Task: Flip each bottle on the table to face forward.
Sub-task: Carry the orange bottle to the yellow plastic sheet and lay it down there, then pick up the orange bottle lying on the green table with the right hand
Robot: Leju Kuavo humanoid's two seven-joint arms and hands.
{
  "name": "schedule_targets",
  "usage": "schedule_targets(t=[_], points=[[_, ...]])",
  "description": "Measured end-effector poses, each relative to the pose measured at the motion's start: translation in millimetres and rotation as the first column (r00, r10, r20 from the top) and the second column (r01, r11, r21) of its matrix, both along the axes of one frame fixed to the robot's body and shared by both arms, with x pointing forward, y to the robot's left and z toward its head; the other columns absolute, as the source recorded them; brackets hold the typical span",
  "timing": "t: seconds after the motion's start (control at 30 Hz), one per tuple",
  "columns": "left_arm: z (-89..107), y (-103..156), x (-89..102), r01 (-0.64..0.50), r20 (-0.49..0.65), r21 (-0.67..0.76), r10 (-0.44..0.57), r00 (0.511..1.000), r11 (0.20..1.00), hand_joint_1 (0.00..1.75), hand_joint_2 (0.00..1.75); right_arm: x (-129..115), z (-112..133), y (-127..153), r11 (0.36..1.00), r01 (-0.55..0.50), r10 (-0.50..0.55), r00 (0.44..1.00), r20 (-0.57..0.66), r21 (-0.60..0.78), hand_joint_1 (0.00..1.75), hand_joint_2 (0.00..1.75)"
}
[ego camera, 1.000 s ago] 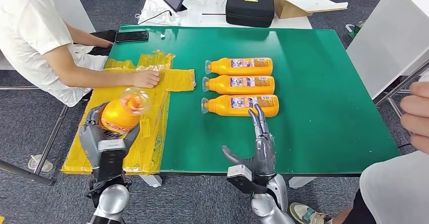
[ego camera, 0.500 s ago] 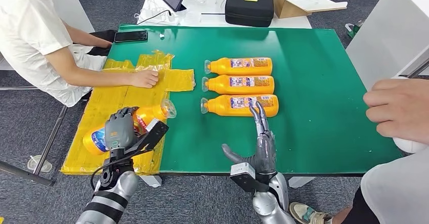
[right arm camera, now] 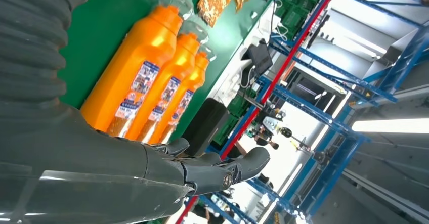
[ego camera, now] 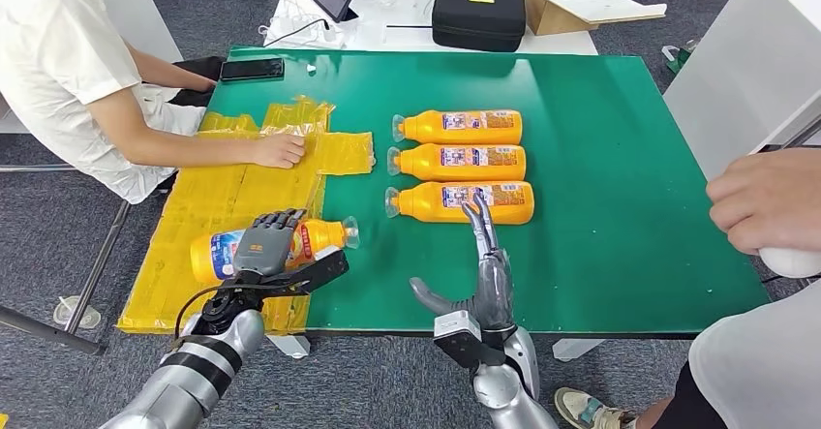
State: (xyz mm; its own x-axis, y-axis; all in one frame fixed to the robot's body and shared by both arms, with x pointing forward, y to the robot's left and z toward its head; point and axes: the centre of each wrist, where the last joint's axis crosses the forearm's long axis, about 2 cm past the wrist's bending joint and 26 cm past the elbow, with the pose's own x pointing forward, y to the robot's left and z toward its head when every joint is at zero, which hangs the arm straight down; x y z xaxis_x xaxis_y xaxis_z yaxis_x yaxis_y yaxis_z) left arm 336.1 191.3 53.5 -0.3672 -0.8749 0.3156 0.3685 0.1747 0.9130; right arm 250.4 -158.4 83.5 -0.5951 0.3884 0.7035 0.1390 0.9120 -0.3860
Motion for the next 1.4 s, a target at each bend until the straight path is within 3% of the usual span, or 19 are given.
schedule_targets(t=[0.2,0.57,0.93,1.03,1.13,1.23,1.4], points=[[3.4,5,10.2,0.047,-0.052,0.046,-0.044,0.998,0.998,0.00,1.75,2,-3,5,1.000,-0.015,0.015,1.000,-0.008,0.007,0.00,1.75],[1.4,12,10.6,0.046,-0.054,0.039,-0.044,0.998,0.998,0.00,1.75,-1,-10,6,1.000,-0.013,0.013,0.999,-0.031,-0.003,0.00,1.75],[-3.9,6,-2.1,0.056,0.015,-0.014,-0.056,0.998,0.998,0.00,1.75,-3,-14,5,1.000,-0.008,0.007,0.999,-0.037,-0.023,0.00,1.75],[-5.4,1,-10.5,0.062,0.074,-0.111,-0.054,0.996,0.992,0.00,1.75,-4,-14,4,0.995,0.022,-0.022,1.000,-0.005,-0.093,0.00,1.75],[-2.3,-18,-28.1,0.086,0.154,-0.322,-0.038,0.987,0.943,0.00,1.75,-3,-15,-4,0.950,0.074,-0.056,0.996,0.066,-0.302,0.00,1.75],[6.6,-41,-51.3,0.119,0.199,-0.544,-0.009,0.980,0.831,0.00,1.75,0,-20,-24,0.845,0.144,-0.114,0.990,0.088,-0.515,0.00,1.75],[28.5,-69,-90.5,0.168,0.278,-0.748,0.074,0.958,0.642,0.00,1.75,4,-32,-79,0.692,0.271,-0.314,0.948,0.059,-0.669,0.00,1.75]])
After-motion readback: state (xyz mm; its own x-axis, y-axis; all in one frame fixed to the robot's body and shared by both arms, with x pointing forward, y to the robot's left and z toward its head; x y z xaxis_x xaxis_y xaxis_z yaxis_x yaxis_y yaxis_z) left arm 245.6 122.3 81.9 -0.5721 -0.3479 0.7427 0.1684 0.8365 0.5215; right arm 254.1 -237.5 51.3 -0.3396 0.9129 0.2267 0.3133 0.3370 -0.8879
